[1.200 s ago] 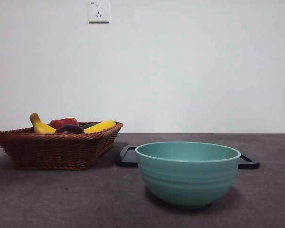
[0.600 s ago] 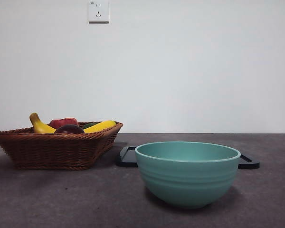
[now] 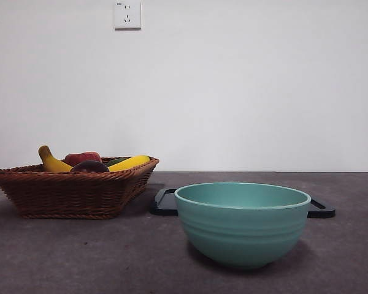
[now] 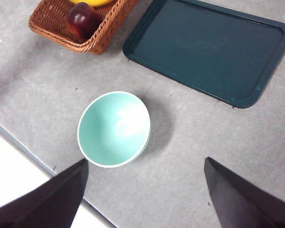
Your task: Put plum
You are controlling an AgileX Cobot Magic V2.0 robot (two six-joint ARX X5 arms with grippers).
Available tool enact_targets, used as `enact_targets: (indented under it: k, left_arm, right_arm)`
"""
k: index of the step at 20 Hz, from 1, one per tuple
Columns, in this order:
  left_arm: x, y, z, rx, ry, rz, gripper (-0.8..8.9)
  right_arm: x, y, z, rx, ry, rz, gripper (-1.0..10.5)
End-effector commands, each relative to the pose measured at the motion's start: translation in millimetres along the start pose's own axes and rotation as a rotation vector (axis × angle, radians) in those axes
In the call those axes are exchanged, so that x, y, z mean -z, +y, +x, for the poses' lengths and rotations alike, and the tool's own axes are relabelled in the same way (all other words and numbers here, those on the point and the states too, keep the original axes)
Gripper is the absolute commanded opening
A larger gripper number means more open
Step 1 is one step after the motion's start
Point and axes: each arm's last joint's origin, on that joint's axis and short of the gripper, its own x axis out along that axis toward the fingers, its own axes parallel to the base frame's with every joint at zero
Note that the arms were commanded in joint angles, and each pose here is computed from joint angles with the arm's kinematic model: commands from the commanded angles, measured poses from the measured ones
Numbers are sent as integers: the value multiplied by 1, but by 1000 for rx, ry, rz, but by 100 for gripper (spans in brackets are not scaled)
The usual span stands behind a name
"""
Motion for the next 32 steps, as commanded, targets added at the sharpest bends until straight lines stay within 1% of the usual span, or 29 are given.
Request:
enact_targets:
  k: [1, 4, 8, 11, 13, 17, 23, 29, 31, 32]
  left_arm:
    - [-19, 0, 22, -19, 22, 22, 436]
    - [-32, 3, 61, -56, 73, 40, 436]
    - [-38, 11, 114, -117, 128, 55, 436]
    - [-36, 18, 150, -116, 184, 50, 436]
    - [-33, 22, 170, -142, 226, 48, 436]
    - [-25, 29, 202, -154, 287, 47, 436]
    - [-14, 32, 232, -149, 351, 45, 436]
    - [-7, 34, 246, -147, 394, 42, 436]
    - [-5, 34, 248, -147, 402, 42, 420]
    - [-5, 34, 248, -147, 401, 42, 382]
  right_arm:
    - [-4, 2, -2, -6, -12, -12, 391]
    - [-4, 2, -2, -6, -12, -12, 391]
    - [-4, 2, -2, -6, -12, -12, 391]
    - [-4, 2, -2, -6, -12, -4, 391]
    - [-4, 2, -2, -6, -12, -1, 391]
    - [-4, 2, -2, -6, -12, -2, 391]
    - [-4, 2, -2, -5, -12, -1, 391]
    - [-5, 2, -2, -5, -13, -1, 391]
    - [-5, 2, -2, -5, -13, -1, 391]
    - [-5, 2, -2, -5, -13, -1, 391]
